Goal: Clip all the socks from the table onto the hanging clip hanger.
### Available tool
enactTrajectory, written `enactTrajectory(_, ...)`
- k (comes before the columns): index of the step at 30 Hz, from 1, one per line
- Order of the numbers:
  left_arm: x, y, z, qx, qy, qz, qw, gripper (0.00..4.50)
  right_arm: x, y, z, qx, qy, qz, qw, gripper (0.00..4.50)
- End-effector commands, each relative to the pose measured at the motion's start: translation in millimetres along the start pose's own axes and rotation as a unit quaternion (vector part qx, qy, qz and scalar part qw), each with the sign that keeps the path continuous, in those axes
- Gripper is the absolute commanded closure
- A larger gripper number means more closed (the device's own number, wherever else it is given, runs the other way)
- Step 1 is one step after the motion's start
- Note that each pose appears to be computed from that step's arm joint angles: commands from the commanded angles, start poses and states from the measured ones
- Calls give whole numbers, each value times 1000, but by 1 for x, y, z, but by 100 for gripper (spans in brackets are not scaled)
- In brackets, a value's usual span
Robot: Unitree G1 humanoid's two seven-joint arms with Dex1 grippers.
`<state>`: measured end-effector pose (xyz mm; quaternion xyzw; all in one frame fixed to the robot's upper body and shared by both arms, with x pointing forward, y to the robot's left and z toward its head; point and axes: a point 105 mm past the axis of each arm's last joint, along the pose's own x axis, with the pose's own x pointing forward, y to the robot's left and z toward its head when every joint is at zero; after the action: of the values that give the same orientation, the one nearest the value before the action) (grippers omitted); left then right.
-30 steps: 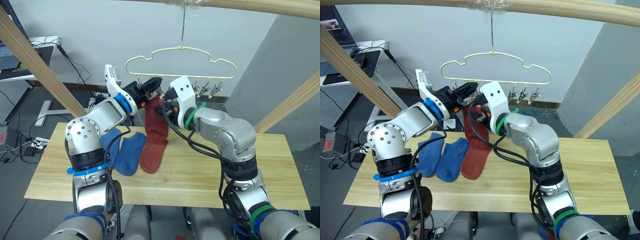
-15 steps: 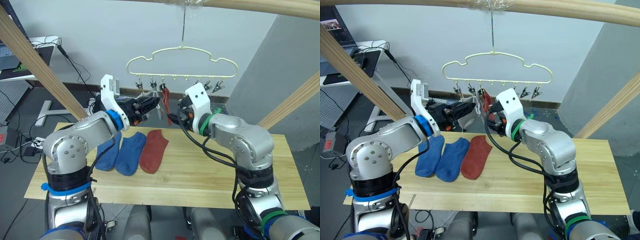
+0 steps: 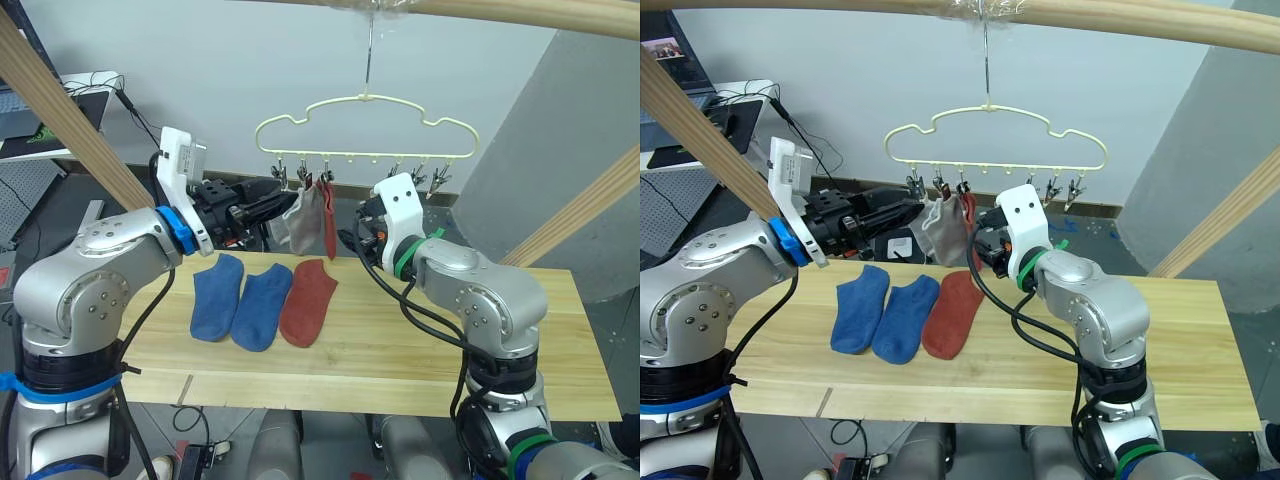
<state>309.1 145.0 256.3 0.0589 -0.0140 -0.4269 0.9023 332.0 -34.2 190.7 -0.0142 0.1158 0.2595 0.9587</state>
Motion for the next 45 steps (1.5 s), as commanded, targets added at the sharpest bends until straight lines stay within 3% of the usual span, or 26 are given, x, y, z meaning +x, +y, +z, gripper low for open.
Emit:
enactTrajectory(1,-5,-2,10,33,-14,-26,999,252,-6,-15,14,17,-42,-67,997,199)
enactTrajectory(13,-10,-7,23,41,-17,-109,993,252,-4,-28,27,51,-87,-134,986,199)
enactTrajectory(26,4,-2,23,70,-3,-112,991,252,-5,-27,32,45,-98,-147,983,199)
enactTrajectory(31,5,0,24,78,-4,-111,991,370,-5,-31,32,47,-98,-156,982,197)
enactTrajectory(39,7,-6,17,57,19,-142,988,370,-5,-36,34,41,-100,-160,981,197)
enactTrajectory(42,7,-4,16,52,27,-138,989,314,-4,-36,36,40,-103,-158,981,197)
enactTrajectory(45,5,-5,17,53,24,-142,988,225,-3,-35,38,40,-105,-154,982,197)
